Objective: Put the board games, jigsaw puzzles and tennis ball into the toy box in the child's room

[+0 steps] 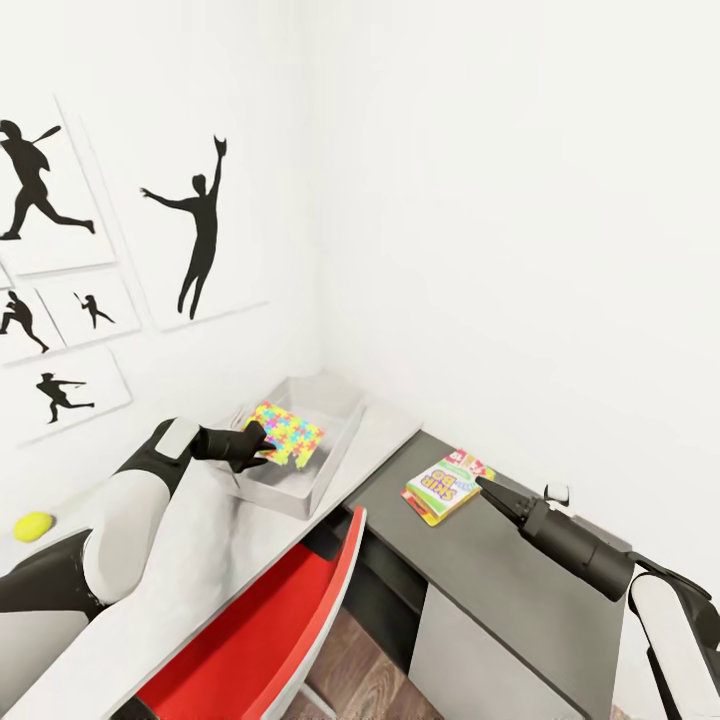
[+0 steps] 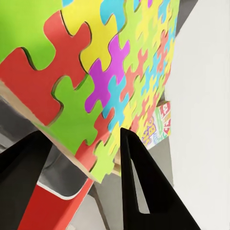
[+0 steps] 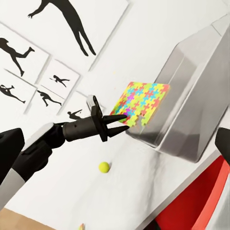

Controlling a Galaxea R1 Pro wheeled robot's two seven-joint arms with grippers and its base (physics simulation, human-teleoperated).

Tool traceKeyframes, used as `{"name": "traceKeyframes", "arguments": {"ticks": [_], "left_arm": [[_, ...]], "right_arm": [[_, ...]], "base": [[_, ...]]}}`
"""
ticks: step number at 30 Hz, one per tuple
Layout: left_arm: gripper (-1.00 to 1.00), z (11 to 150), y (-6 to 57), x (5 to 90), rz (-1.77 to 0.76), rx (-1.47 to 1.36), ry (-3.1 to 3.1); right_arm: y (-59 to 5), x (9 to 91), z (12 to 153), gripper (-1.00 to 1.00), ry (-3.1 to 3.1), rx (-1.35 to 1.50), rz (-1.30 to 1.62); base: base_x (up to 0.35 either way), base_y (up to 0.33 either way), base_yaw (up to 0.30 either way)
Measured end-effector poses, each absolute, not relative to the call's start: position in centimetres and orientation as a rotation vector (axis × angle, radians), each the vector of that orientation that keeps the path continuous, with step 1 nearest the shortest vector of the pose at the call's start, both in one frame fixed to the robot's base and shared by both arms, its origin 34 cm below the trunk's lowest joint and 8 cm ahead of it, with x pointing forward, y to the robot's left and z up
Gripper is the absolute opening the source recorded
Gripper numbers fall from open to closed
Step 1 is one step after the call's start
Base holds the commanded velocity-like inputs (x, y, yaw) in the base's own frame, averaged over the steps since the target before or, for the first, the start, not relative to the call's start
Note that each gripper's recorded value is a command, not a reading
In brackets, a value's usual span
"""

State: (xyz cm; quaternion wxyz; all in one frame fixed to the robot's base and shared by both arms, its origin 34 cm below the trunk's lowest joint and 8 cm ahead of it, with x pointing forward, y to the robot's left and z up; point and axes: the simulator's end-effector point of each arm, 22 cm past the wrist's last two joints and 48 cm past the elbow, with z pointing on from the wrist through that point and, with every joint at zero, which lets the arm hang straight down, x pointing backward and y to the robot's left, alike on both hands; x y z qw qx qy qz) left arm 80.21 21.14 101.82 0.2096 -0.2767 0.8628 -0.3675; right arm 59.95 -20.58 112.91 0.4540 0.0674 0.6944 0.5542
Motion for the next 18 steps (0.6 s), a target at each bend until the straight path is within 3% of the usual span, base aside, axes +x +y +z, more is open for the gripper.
{"name": "traceKeyframes", "arguments": {"ticks": [18], "left_arm": [[-1.00, 103.3, 18.1, 82.5, -1.074, -0.746, 2.363]], "right_arm": [[-20.7, 60.3, 111.5, 1.00, 1.736, 0.187, 1.369]], "base": [[0.000, 0.000, 0.000]]}}
